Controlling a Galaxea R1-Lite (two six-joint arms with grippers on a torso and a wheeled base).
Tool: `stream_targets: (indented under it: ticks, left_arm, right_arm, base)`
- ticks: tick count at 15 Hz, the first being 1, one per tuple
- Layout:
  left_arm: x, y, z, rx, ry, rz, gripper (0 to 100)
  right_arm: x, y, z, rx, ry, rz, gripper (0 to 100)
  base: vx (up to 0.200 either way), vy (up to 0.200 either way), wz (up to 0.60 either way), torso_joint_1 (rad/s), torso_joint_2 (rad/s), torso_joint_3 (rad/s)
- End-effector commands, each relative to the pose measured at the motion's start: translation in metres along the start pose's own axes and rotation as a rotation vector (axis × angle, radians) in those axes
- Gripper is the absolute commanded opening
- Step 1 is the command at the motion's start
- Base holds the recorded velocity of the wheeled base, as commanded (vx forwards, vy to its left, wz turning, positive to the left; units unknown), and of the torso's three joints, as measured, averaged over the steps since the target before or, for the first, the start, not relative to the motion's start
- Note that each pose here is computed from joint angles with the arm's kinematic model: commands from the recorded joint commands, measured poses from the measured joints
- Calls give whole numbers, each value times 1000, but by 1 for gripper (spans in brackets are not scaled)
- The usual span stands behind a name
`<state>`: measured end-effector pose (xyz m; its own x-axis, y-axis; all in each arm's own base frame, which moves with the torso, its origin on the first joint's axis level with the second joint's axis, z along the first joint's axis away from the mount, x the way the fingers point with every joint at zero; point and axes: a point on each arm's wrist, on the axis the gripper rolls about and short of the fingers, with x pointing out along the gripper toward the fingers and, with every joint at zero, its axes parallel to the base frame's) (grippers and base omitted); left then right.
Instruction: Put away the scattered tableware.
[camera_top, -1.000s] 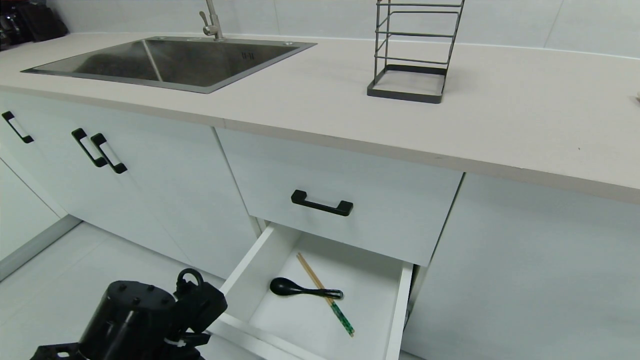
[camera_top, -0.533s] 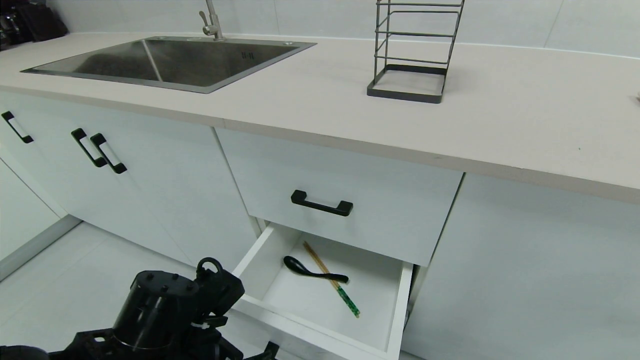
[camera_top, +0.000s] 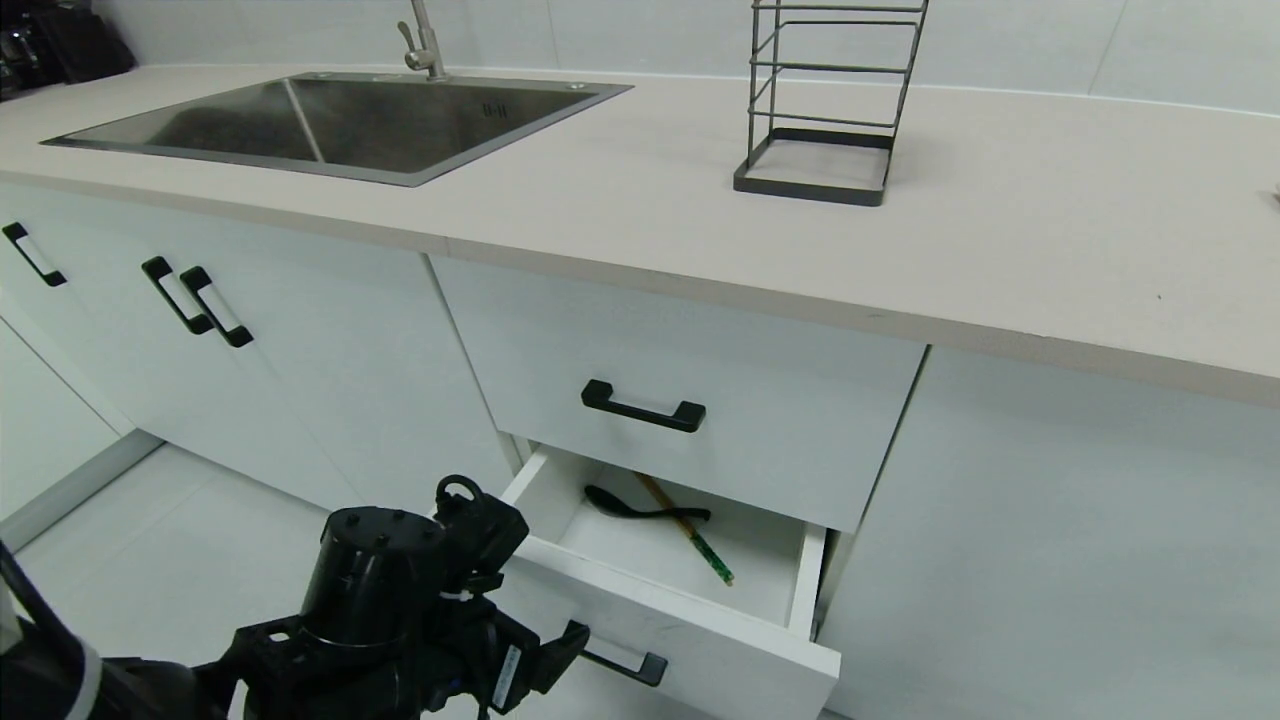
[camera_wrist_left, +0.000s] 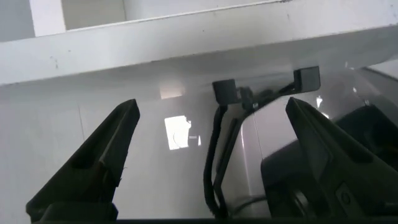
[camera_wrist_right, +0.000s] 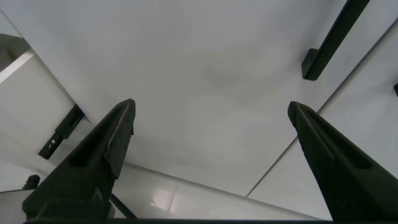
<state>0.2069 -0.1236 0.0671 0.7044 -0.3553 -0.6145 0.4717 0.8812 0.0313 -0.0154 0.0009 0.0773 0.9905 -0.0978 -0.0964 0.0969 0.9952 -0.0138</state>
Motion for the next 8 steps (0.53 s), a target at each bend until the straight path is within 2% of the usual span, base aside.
stream_targets:
  ticks: [1, 8]
  left_arm:
    - [14, 0, -3, -2, 24, 3, 100]
    - [38, 3, 19, -14, -28, 12, 100]
  right_arm:
    - [0, 0, 0, -1, 2, 0, 100]
    - [0, 0, 0, 0, 2, 0, 100]
  base:
    - [0, 0, 0, 0, 0, 0]
    - [0, 0, 0, 0, 0, 0]
